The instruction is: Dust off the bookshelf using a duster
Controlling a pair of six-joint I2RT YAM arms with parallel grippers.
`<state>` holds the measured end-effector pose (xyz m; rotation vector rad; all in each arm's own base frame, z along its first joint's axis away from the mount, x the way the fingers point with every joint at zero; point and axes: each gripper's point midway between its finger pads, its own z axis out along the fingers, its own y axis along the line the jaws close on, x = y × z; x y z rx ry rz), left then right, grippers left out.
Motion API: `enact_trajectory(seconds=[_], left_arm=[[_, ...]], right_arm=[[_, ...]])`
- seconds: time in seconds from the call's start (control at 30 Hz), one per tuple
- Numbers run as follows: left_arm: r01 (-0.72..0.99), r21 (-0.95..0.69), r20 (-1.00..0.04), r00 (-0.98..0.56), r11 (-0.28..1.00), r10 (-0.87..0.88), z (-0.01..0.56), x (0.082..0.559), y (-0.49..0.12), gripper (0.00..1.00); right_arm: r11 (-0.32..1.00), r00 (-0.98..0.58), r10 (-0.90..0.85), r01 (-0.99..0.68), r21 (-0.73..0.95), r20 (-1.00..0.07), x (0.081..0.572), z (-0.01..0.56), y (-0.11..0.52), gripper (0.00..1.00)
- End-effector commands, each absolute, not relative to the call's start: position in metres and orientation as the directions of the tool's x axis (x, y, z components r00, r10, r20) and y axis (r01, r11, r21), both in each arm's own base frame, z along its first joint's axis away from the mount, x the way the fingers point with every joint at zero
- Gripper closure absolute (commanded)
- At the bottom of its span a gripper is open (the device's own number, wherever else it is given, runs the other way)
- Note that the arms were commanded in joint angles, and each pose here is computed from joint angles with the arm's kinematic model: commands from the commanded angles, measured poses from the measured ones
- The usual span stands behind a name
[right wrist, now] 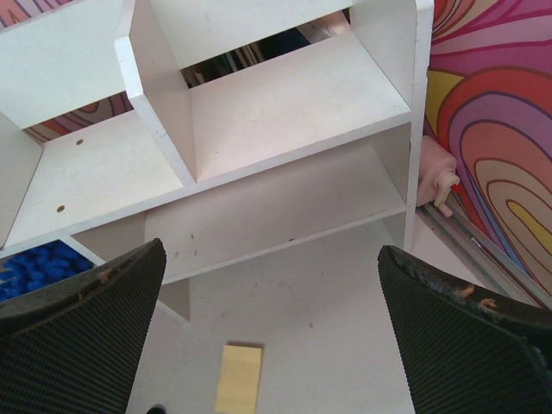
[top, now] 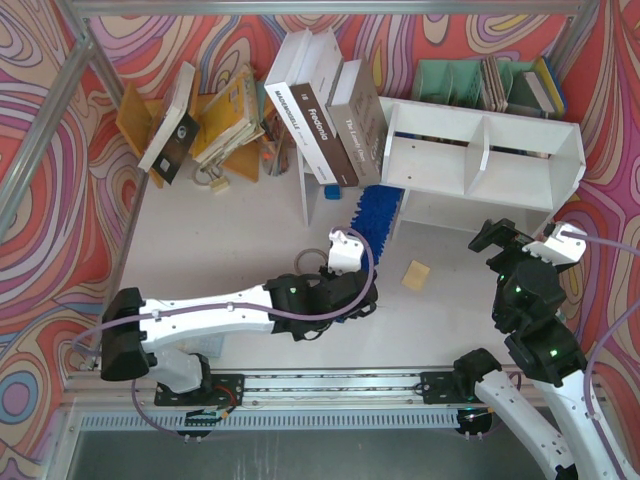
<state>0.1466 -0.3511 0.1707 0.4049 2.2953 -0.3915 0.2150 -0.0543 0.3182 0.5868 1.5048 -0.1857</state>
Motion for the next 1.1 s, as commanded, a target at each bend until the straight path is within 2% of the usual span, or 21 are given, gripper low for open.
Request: enact_trajectory(seconds=[0.0, 0.5, 0.73, 1.07], left_arm=[[0.405, -0.163, -0.784, -0.606, 0.900, 0.131, 0.182, 0.154, -0.350, 1.00], [0.440, -0.069, -0.657, -0.696, 0.895, 0.291, 0.101, 0.138, -0.351, 1.00], [0.488, -0.029, -0.595, -0.710, 0.872, 0.377, 0.084, 0.132, -0.361, 1.00], [0.498, -0.084, -0.715, -0.633, 0.863, 0.296, 0.147, 0.146, -0.363, 1.00]], right_arm=[[0.845, 0.101, 0.234, 0.470, 0.253, -0.967, 0.213, 0.321, -0.057, 0.01], [0.848, 0.092, 0.233, 0.468, 0.249, -0.968, 0.216, 0.320, -0.055, 0.01], [0.848, 0.092, 0.233, 0.469, 0.248, -0.968, 0.216, 0.320, -0.055, 0.01], [0.846, 0.098, 0.233, 0.470, 0.251, -0.968, 0.215, 0.321, -0.056, 0.01]])
